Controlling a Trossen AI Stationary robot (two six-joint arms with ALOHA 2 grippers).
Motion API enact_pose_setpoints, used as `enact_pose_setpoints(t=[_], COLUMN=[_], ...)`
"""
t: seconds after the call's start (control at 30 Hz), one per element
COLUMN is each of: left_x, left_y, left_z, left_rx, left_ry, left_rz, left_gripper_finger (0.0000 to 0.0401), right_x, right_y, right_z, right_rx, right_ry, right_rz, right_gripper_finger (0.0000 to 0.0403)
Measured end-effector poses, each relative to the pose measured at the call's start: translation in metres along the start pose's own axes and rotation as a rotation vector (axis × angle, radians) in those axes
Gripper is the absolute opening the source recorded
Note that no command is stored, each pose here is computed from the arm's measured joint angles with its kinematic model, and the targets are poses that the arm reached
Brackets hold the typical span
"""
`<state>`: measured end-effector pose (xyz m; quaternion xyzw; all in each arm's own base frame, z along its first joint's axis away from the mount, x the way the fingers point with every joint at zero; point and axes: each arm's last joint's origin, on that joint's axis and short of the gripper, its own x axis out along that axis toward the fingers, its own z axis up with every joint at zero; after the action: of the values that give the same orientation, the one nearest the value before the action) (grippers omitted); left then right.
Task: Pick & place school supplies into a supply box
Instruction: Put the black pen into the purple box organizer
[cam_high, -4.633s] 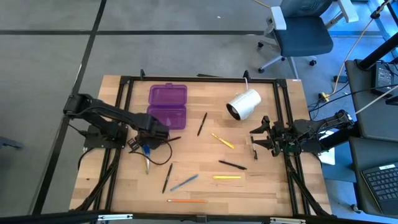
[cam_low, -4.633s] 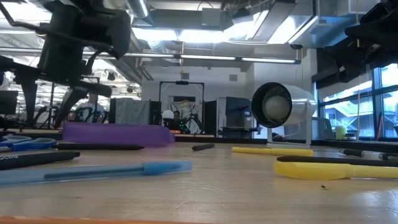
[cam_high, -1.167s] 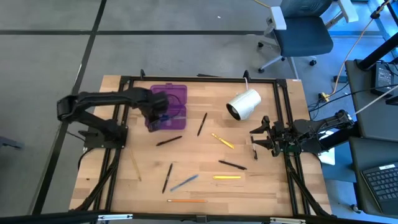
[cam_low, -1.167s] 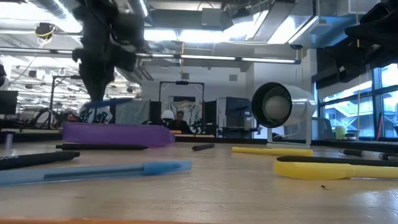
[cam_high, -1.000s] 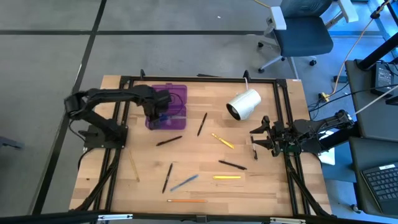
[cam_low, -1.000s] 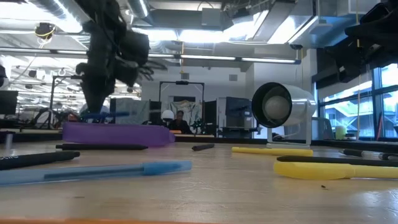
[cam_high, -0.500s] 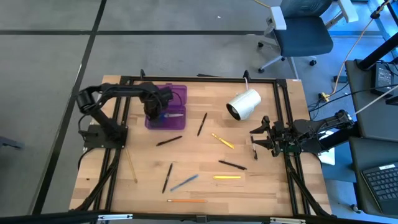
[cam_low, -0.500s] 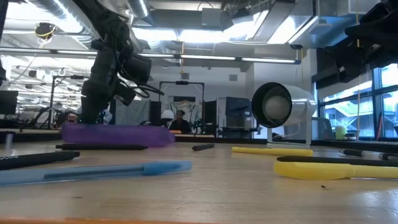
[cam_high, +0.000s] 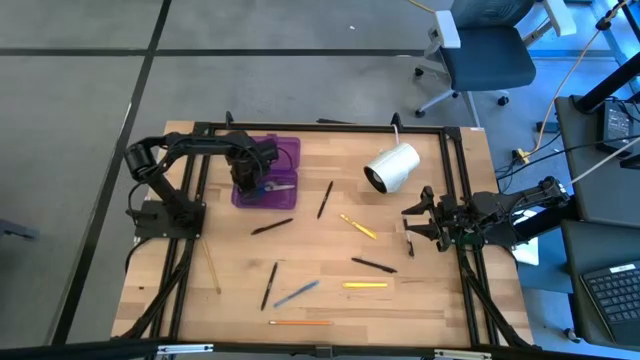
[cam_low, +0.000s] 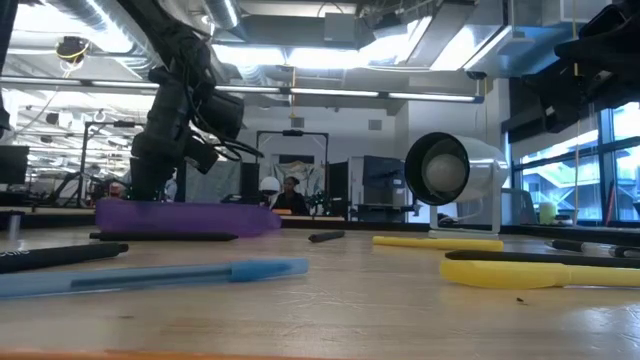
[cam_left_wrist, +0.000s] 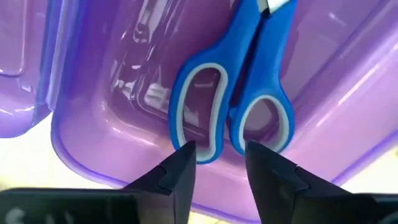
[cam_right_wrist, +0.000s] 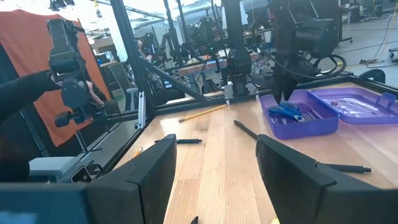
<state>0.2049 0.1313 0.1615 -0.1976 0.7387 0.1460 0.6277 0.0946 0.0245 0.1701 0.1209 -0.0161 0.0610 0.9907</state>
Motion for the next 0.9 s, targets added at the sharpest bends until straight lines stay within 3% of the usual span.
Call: enact_pose_setpoints(t=[0.13, 0.37, 0.5, 0.6, 0.73, 0.9], left_x=[-0.019, -0.056, -0.07, -0.074, -0.067, -0.06], left_y=[0.001, -0.012, -0.036, -0.058, -0.092, -0.133], left_z=[0.0, -0.006, -0.018, -0.025, -0.035, -0.043], left_rx=[-0.025, -0.043, 0.001, 0.028, 0.168, 0.308], left_ry=[0.004, -0.124, -0.182, -0.211, -0.216, -0.276], left_rz=[-0.002, -0.023, -0.084, -0.047, 0.017, -0.003], left_gripper_finger=[0.0139, 0.0132, 0.0128, 0.0124, 0.0118, 0.0112], right_x=[0.0, 0.0, 0.0, 0.0, 0.0, 0.0], right_y=[0.0, 0.0, 0.0, 0.0, 0.0, 0.0], right_z=[0.0, 0.0, 0.0, 0.0, 0.0, 0.0], right_rx=[-0.001, 0.0, -0.004, -0.027, -0.052, -0.051], right_ry=[0.0, 0.0, 0.0, 0.0, 0.001, 0.0], right_rz=[0.0, 0.001, 0.001, 0.001, 0.003, 0.003], right_gripper_finger=[0.0225, 0.0225, 0.0225, 0.0225, 0.0225, 0.0225])
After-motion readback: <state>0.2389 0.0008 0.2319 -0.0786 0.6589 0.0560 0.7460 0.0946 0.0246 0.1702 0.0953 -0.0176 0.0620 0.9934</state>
